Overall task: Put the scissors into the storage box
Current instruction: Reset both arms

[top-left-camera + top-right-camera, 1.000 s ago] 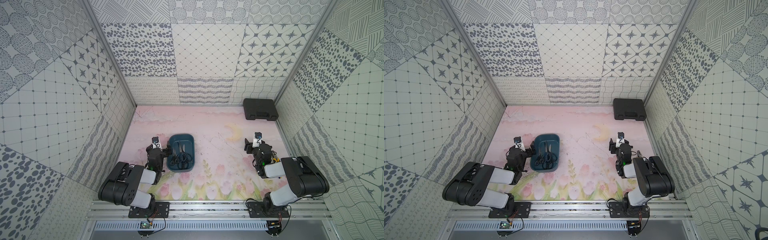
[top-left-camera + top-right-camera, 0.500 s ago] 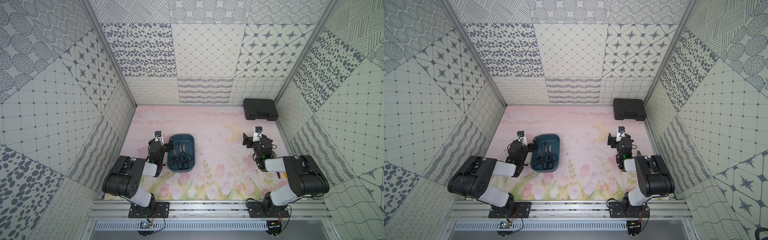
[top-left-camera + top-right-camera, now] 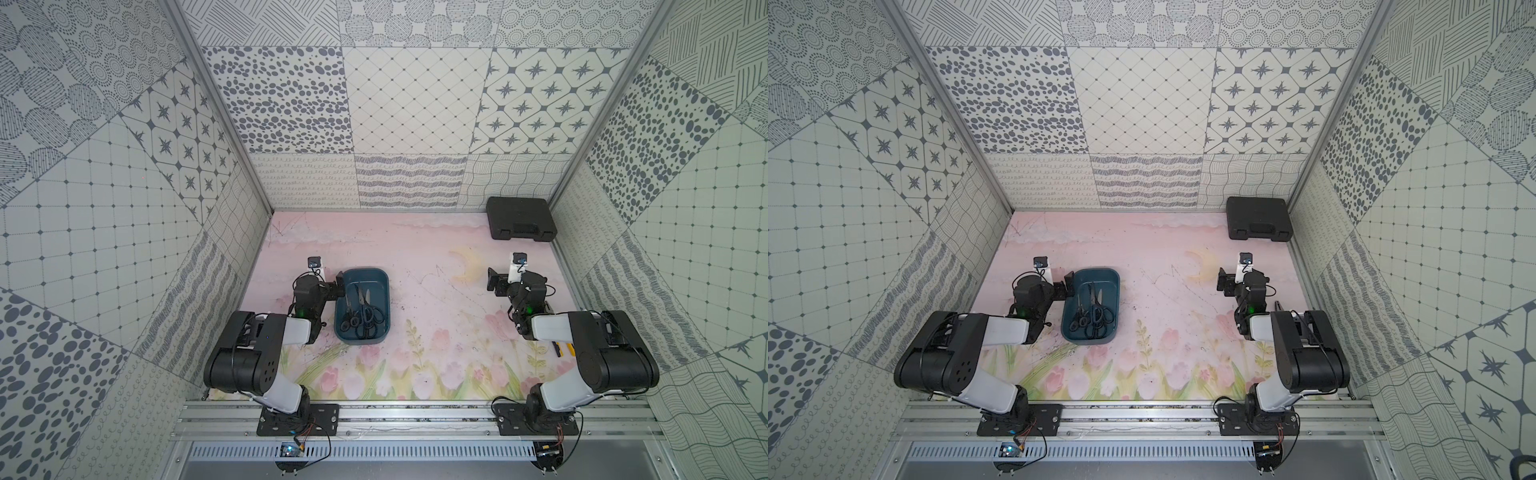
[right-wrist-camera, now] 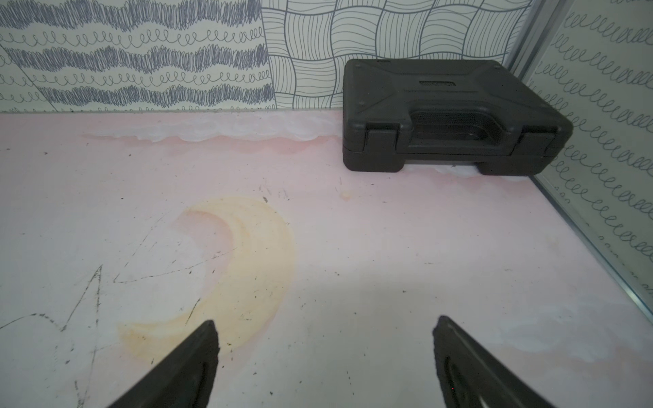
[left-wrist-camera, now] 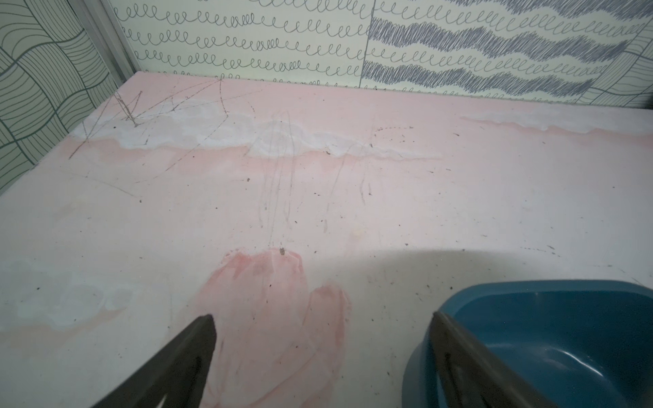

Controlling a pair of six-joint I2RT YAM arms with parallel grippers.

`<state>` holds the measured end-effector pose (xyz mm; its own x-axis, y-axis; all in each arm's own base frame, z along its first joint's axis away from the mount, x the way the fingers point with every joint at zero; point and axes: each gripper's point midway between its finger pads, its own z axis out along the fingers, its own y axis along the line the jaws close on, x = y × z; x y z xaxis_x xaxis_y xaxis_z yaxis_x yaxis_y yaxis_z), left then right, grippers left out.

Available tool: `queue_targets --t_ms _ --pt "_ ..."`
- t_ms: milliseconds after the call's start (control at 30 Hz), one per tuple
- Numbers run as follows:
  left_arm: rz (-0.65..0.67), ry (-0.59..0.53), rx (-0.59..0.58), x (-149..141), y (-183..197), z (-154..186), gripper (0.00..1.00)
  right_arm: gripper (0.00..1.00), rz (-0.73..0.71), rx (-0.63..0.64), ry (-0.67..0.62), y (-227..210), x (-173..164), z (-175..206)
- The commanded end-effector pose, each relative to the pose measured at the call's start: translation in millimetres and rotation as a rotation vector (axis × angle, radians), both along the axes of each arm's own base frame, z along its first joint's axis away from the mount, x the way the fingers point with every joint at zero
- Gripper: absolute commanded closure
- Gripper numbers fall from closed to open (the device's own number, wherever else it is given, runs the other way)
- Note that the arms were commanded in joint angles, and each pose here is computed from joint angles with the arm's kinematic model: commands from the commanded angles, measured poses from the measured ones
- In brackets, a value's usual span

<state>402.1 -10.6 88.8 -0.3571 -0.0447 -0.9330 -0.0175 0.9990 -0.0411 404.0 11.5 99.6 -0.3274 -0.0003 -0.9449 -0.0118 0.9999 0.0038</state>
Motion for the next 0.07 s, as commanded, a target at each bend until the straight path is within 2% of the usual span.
queue_targets --t_ms 0,33 --pt "-0.029 0.053 -0.018 -4.1 -3.0 -11.5 0.01 0.03 0.009 0.013 -0.022 1.9 2.7 5.3" --pt "-0.029 0.053 -0.018 -4.1 -2.7 -11.6 0.01 0.03 0.01 0.012 -0.023 2.3 3.0 5.6"
